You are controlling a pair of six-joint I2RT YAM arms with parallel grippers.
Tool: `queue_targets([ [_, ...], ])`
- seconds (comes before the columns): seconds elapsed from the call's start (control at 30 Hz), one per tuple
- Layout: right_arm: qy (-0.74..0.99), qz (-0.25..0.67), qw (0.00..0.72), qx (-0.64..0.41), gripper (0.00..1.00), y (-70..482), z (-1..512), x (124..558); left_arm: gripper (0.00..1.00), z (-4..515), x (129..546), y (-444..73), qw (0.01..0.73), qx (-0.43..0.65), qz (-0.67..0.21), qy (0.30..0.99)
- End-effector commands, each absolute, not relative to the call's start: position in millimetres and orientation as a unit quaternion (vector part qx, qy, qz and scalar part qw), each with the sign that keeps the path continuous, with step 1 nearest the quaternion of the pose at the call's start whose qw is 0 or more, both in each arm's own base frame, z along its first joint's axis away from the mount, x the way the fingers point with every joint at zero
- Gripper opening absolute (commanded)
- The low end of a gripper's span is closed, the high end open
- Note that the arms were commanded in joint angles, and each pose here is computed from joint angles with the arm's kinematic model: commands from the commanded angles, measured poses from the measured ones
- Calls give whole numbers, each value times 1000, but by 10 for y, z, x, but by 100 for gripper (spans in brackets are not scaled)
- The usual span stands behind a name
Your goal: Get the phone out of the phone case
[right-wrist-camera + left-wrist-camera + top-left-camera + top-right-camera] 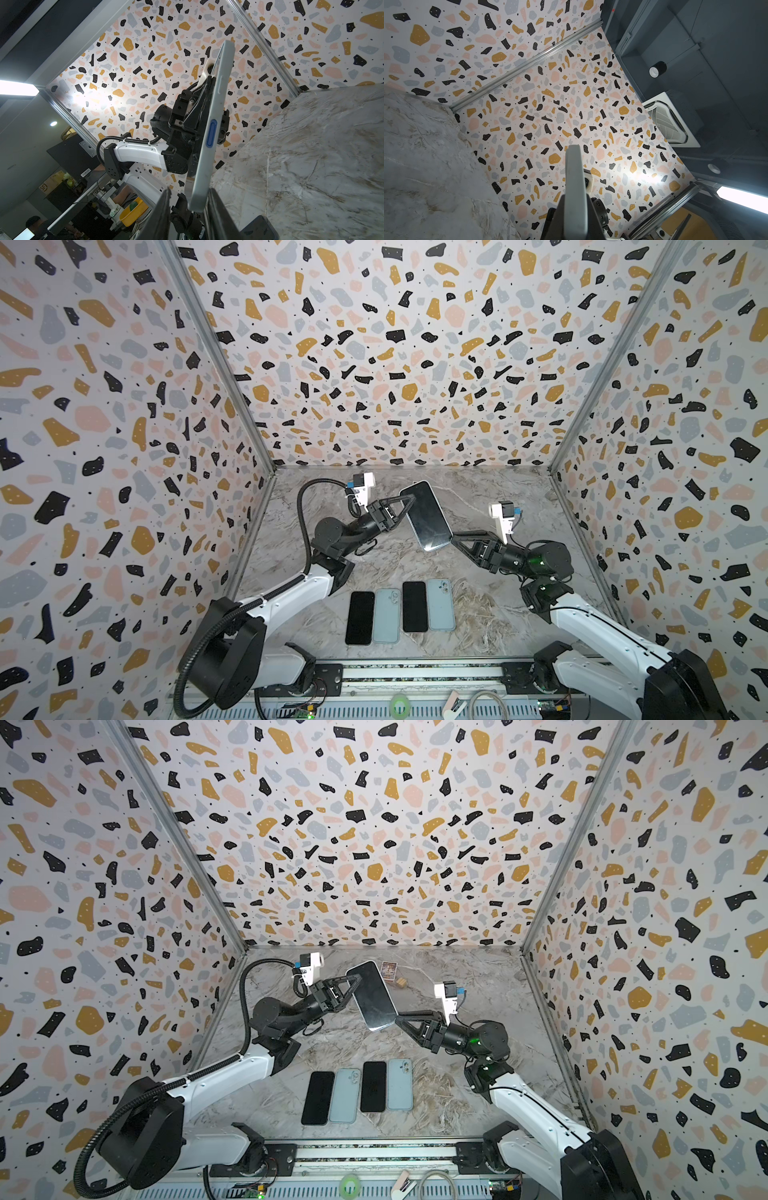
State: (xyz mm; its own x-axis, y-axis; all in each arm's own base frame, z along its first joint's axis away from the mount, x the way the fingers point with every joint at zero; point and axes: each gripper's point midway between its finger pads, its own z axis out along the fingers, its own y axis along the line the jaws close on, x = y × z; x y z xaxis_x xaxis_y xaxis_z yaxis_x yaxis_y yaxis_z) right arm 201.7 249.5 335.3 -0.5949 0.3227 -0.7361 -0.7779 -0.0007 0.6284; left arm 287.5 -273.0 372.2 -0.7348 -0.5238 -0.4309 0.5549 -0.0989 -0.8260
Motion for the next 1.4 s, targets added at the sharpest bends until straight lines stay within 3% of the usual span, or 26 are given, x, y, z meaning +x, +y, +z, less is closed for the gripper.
queue_targets([
  [0.0,557,685,416,-216,32,2495,3491,1933,0,4103,2743,-2665,400,45,-756,516],
  [0.7,547,686,422,-229,7,2458,3421,1897,0,4128,2755,-2666,386,33,-768,510],
  [1.37,492,660,444,-354,10,2534,3525,1703,0,4513,2565,-2767,328,37,-816,474],
])
